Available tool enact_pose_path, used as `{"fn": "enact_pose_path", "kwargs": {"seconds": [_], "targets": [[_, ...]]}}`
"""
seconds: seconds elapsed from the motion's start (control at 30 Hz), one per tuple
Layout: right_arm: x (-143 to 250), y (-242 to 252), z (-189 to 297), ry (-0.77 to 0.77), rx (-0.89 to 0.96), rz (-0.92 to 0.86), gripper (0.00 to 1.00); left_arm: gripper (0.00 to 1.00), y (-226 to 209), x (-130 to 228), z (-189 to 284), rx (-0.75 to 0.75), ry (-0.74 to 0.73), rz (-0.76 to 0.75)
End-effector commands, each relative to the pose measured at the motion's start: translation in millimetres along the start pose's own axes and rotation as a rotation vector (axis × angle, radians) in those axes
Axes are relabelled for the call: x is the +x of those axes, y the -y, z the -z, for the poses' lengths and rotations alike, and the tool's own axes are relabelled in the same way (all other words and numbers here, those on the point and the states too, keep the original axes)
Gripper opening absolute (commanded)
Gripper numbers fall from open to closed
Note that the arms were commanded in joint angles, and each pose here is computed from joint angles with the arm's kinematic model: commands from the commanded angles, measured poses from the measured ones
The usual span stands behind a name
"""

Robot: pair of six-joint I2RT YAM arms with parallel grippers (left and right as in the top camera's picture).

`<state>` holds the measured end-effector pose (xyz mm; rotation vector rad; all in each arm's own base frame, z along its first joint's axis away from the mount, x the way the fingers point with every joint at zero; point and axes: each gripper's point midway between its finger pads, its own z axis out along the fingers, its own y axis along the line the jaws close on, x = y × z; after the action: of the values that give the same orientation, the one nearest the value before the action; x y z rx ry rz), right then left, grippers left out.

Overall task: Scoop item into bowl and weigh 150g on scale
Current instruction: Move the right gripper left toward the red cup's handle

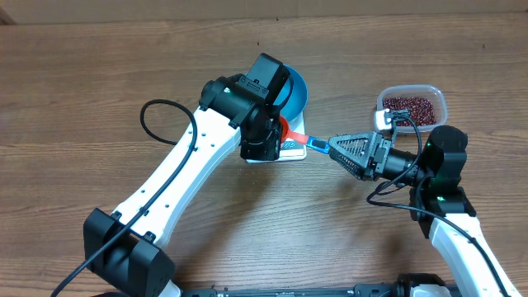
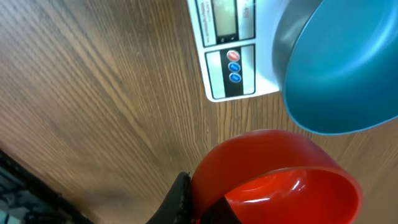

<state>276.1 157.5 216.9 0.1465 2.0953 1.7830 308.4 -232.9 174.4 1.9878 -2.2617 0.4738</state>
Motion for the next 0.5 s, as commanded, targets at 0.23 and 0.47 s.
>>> {"fn": "enact_pose_path", "kwargs": {"seconds": [0.23,0.47], "targets": [[6.9,-10.0,-20.1,-0.015,0.009,-0.016,1.00,0.04,-2.2,22.8,5.9,0.012,-0.060,0.006],[5.0,-7.8,-23.9,0.007,0.027,-0.013,0.99,0.04,-7.4,32.7,4.4,0.008,-0.067,-0.022]]}}
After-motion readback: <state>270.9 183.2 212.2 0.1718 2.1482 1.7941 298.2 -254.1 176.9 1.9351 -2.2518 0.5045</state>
